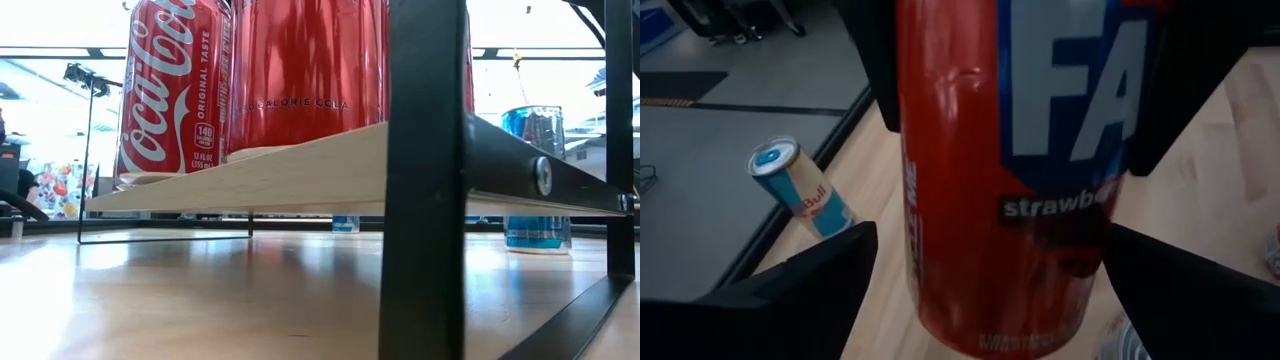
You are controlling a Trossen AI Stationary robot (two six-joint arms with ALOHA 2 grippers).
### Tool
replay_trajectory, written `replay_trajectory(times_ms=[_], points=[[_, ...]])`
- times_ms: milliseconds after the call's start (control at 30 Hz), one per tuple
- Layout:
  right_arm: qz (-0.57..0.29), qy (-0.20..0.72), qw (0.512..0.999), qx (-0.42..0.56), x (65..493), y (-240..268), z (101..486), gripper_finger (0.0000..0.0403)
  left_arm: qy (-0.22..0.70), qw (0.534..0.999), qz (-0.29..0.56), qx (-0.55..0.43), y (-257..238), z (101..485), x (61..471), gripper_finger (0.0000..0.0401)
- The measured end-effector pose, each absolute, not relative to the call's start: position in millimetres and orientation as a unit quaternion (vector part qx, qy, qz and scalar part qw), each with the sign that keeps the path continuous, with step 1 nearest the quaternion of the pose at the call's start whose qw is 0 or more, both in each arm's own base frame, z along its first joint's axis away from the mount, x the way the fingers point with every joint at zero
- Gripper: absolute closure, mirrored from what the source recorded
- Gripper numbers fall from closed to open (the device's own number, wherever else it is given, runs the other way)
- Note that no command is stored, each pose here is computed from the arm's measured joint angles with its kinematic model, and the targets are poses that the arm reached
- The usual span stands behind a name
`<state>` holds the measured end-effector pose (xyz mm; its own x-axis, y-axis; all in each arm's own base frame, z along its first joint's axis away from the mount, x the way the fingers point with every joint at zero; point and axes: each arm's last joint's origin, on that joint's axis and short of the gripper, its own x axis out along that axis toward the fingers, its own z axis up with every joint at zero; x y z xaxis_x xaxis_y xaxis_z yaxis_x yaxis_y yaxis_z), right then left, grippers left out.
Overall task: Place canned beverage on shelf
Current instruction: Put the orange soda can on the shelf aligned with the other orange soda can
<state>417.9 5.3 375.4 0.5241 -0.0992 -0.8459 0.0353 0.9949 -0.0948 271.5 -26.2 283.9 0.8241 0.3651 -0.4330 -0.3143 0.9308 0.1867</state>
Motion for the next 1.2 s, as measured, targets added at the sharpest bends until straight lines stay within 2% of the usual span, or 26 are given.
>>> replay_trajectory(times_ms=[433, 633, 867, 1033, 1200], points=[[-0.021, 0.470, 0.882, -0.019, 415, 6, 383, 0.0077, 0.240, 0.955, 0.168, 0.048, -27, 284, 271, 0.0096], [-0.018, 0.464, 0.886, -0.015, 415, 7, 385, 0.0054, 0.247, 0.953, 0.166, 0.052, -28, 282, 270, 0.0097], [-0.028, 0.391, 0.920, -0.026, 397, 16, 421, 0.0020, 0.247, 0.952, 0.173, 0.058, -30, 279, 270, 0.0097], [-0.073, 0.359, 0.929, -0.046, 380, 25, 440, 0.0015, 0.243, 0.942, 0.217, 0.082, -38, 271, 263, 0.0097], [-0.105, 0.359, 0.924, -0.084, 381, 38, 437, 0.0018, 0.218, 0.950, 0.208, 0.076, -48, 277, 249, 0.0097]])
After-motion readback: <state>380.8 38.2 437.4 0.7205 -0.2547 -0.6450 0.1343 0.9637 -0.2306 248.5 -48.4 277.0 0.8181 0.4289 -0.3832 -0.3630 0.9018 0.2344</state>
